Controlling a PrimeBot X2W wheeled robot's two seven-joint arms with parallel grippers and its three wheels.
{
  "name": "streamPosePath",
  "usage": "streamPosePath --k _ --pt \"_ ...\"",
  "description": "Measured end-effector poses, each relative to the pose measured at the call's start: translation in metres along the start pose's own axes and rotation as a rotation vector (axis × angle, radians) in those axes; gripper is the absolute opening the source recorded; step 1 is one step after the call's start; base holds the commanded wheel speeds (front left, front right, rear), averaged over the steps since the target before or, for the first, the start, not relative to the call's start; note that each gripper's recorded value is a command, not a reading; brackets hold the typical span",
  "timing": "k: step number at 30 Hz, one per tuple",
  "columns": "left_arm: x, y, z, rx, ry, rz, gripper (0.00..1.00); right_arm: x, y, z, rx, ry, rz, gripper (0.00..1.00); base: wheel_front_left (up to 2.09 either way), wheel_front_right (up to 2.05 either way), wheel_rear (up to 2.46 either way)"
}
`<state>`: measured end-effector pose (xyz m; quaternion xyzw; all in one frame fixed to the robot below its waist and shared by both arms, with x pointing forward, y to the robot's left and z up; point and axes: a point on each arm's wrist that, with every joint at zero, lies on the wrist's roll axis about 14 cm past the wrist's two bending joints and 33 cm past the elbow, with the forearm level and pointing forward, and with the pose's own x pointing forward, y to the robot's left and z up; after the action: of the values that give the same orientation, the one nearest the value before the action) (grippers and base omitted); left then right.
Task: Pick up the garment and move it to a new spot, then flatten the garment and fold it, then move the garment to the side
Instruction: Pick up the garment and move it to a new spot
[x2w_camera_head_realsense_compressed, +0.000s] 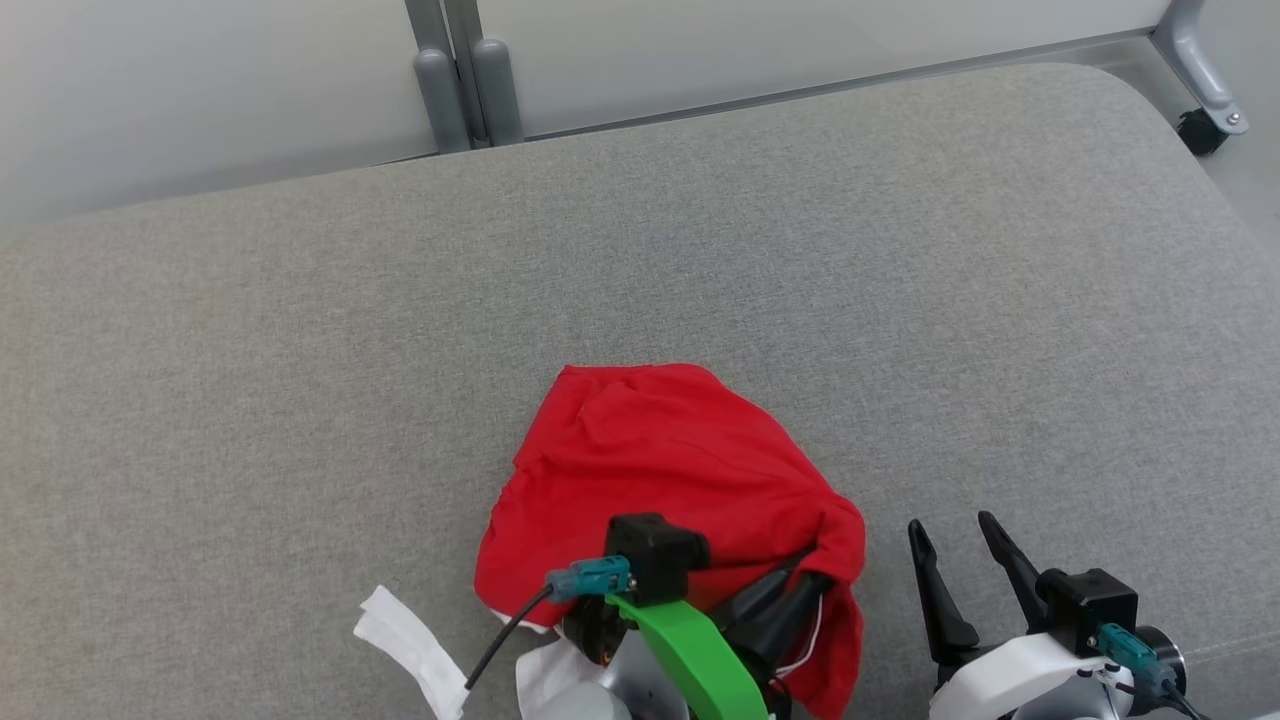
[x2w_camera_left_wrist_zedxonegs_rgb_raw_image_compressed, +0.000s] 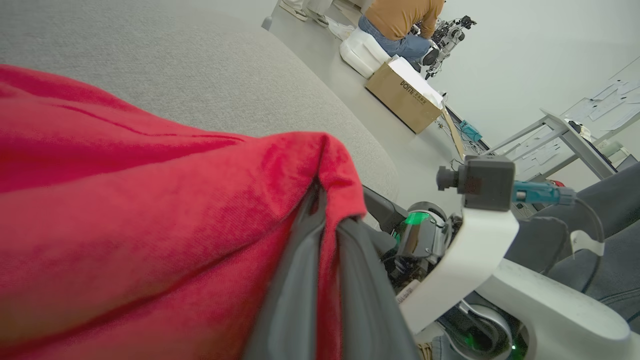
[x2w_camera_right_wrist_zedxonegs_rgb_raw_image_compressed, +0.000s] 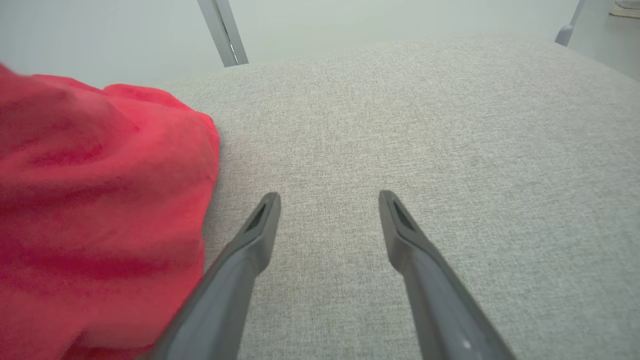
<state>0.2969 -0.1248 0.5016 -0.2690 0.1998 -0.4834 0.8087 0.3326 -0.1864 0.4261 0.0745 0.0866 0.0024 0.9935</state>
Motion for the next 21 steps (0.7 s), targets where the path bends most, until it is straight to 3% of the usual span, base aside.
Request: streamPosePath --k 1,5,11,15,17,21 --pt "0.000 -0.002 -0.002 -0.002 0.011 -0.012 1.00 0.000 0.000 0.000 0.000 0.002 -0.001 1.00 0.00 0.00 0.00" --pt "-0.004 -0.026 0.000 -0.013 0.042 -0.106 1.00 0.001 0.000 0.000 0.000 0.002 -0.001 1.00 0.00 0.00 0.00" --pt "-0.025 -0.051 0.065 0.097 -0.110 -0.192 1.00 0.001 0.001 0.001 -0.003 -0.005 0.006 1.00 0.00 0.00 0.00" --pt "-0.048 -0.013 0.102 0.135 -0.186 -0.018 1.00 0.001 0.006 0.002 -0.004 -0.008 0.022 1.00 0.00 0.00 0.00" --pt "-0.061 0.025 0.101 0.159 -0.156 0.125 1.00 0.002 0.010 0.002 -0.005 -0.009 0.034 1.00 0.00 0.00 0.00" --pt "-0.074 0.070 0.079 0.126 -0.052 0.270 1.00 0.005 0.013 0.001 -0.005 -0.004 0.044 1.00 0.00 0.00 0.00"
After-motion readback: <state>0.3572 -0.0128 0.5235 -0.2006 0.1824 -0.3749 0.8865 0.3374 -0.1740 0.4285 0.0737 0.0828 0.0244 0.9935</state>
